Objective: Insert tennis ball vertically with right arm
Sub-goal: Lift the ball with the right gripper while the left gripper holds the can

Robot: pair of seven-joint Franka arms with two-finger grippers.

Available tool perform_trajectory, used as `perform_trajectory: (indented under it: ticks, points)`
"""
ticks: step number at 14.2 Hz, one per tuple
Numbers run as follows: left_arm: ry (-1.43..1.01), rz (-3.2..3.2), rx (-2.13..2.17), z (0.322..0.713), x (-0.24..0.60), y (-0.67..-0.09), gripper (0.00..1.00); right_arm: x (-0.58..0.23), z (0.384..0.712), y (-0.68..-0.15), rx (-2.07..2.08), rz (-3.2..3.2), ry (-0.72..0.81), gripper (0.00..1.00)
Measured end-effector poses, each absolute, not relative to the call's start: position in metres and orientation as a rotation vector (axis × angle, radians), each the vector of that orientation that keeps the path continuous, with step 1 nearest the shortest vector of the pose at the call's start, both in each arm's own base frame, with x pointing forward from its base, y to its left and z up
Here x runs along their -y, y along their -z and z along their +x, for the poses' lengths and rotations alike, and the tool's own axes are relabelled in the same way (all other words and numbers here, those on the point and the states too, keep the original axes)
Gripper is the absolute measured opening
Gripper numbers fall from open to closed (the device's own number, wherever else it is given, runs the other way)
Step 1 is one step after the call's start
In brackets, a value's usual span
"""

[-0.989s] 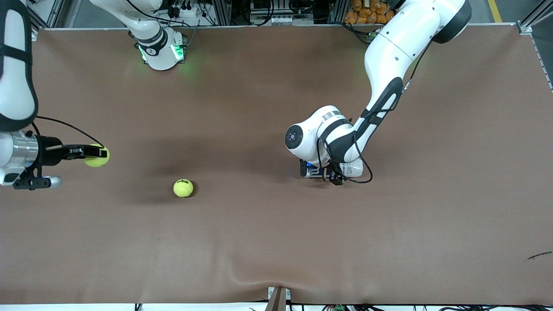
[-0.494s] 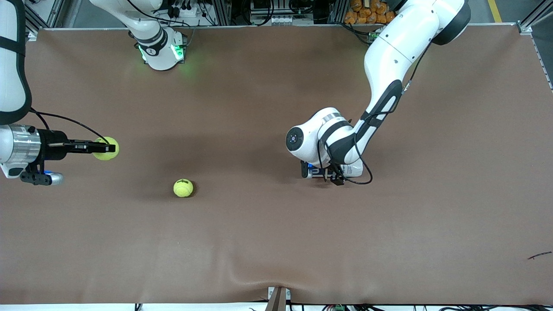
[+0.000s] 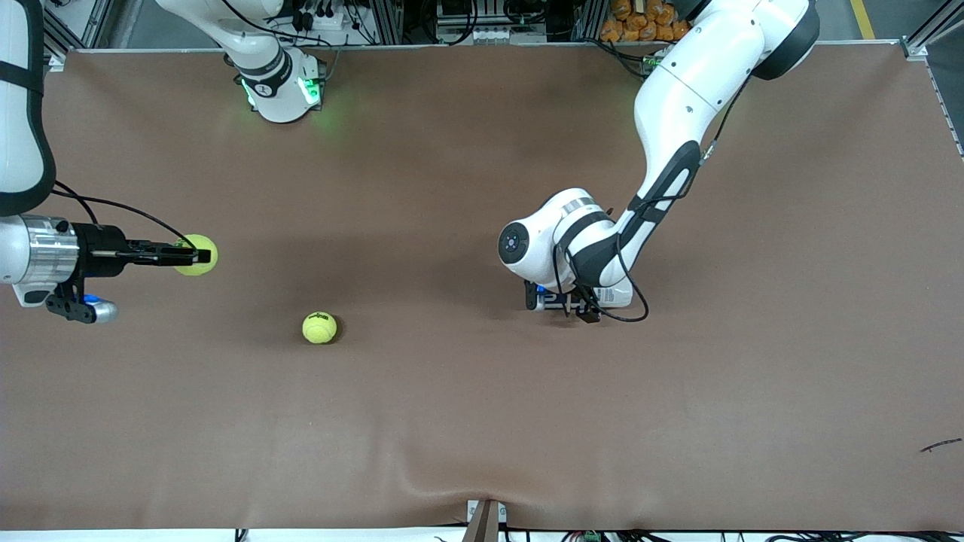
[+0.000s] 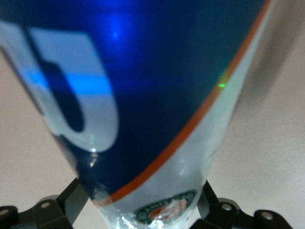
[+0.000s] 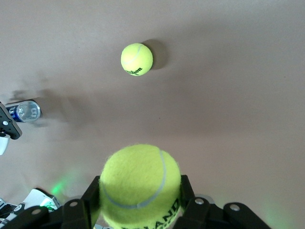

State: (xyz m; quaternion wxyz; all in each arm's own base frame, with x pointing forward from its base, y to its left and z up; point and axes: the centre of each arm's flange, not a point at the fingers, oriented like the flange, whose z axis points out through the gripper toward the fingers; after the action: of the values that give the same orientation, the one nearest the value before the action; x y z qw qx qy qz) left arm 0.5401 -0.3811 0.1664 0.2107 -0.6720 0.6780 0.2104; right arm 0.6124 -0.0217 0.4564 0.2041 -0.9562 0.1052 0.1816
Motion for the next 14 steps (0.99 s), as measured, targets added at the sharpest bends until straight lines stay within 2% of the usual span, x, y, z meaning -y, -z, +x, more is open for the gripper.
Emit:
perform_trajectory:
  ticks: [2, 4, 5, 8, 9, 14]
  points:
    - [-0.588, -1.867, -1.885, 0.54, 0.381, -0.165, 0.96, 0.019, 0.612, -0.457, -0.322, -2.652, -0.52, 0.67]
    - [-0.591, -1.867, -1.886, 0.539, 0.381, -0.163, 0.92, 0.019, 0.612, -0.457, -0.329, -2.649, -0.525, 0.67]
    - [-0.591, -1.867, -1.886, 0.539, 0.381, -0.163, 0.86, 0.019, 0.612, -0.457, -0.331, -2.649, -0.525, 0.67]
    - [-0.59, -1.867, -1.886, 0.54, 0.381, -0.163, 0.83, 0.025, 0.611, -0.456, -0.35, -2.647, -0.528, 0.67]
    - [-0.588, -1.868, -1.885, 0.54, 0.381, -0.164, 0.79, 0.03, 0.61, -0.456, -0.36, -2.644, -0.529, 0.67]
    - [-0.584, -1.879, -1.881, 0.542, 0.381, -0.166, 0.79, 0.042, 0.608, -0.453, -0.388, -2.637, -0.534, 0.67]
